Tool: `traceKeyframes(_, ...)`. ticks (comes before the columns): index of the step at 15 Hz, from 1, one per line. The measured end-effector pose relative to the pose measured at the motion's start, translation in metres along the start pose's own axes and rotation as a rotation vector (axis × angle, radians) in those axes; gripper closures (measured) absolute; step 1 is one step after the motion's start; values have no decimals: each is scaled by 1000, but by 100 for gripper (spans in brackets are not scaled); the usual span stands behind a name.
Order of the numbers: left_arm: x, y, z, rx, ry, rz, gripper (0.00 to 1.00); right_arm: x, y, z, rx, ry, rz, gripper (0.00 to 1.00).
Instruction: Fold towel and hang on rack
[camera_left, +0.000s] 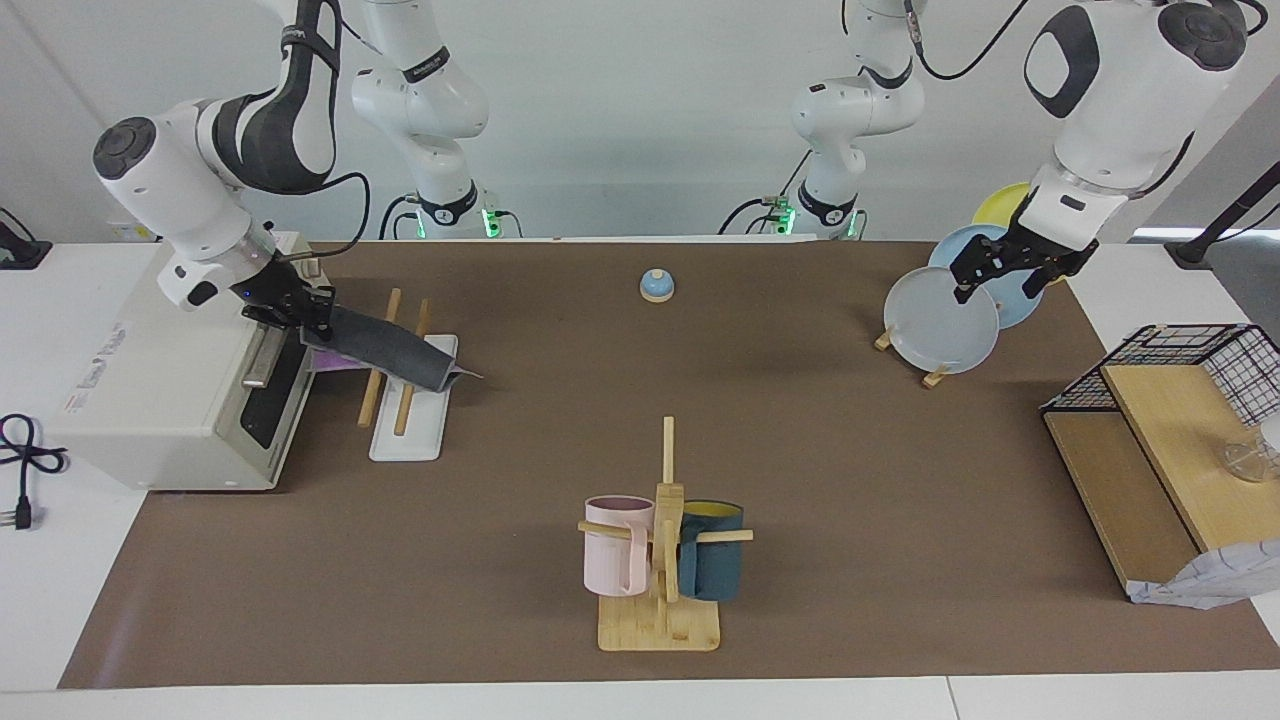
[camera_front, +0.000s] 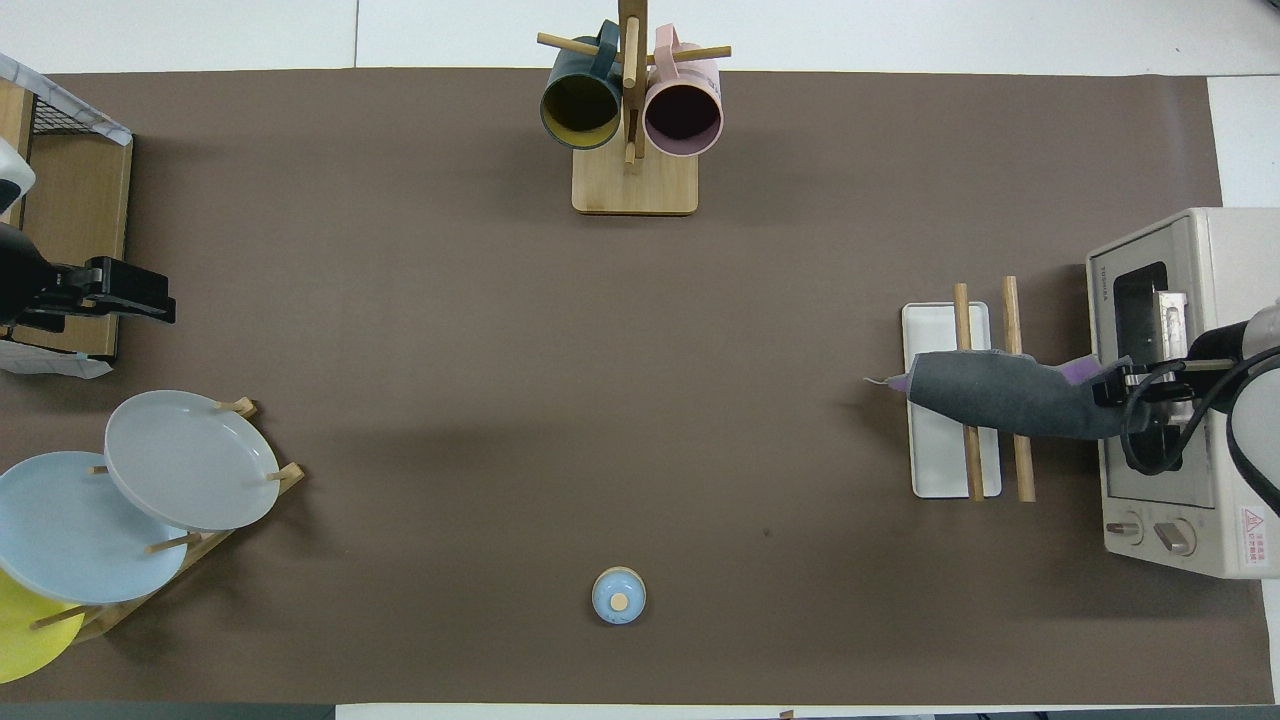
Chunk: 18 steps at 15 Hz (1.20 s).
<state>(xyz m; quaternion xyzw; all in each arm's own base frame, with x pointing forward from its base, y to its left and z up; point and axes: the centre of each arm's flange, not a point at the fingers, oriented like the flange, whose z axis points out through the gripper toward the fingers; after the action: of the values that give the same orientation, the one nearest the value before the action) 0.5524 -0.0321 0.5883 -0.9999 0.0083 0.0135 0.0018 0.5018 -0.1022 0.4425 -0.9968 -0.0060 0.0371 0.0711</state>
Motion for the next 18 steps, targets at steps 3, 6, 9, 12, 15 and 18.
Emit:
traceKeyframes(3,0,0,1,0,-2,24,0,3,-9,-2,-24,-1,-52,39)
traceKeyframes(6,0,6,1,0,-2,39,0,11,-23,-17,-68,14,-99,9)
traceKeyframes(9,0,9,1,0,-3,54,0,20,-45,-43,-91,12,-149,0)
traceKeyframes(12,0,9,1,0,-3,55,0,29,-78,-82,-129,-10,-182,0)
traceKeyframes(15,0,8,1,0,-3,55,0,28,-106,-135,-154,-12,-169,0)
traceKeyframes(18,0,6,1,0,-3,51,0,35,-118,-149,-157,-33,-102,0)
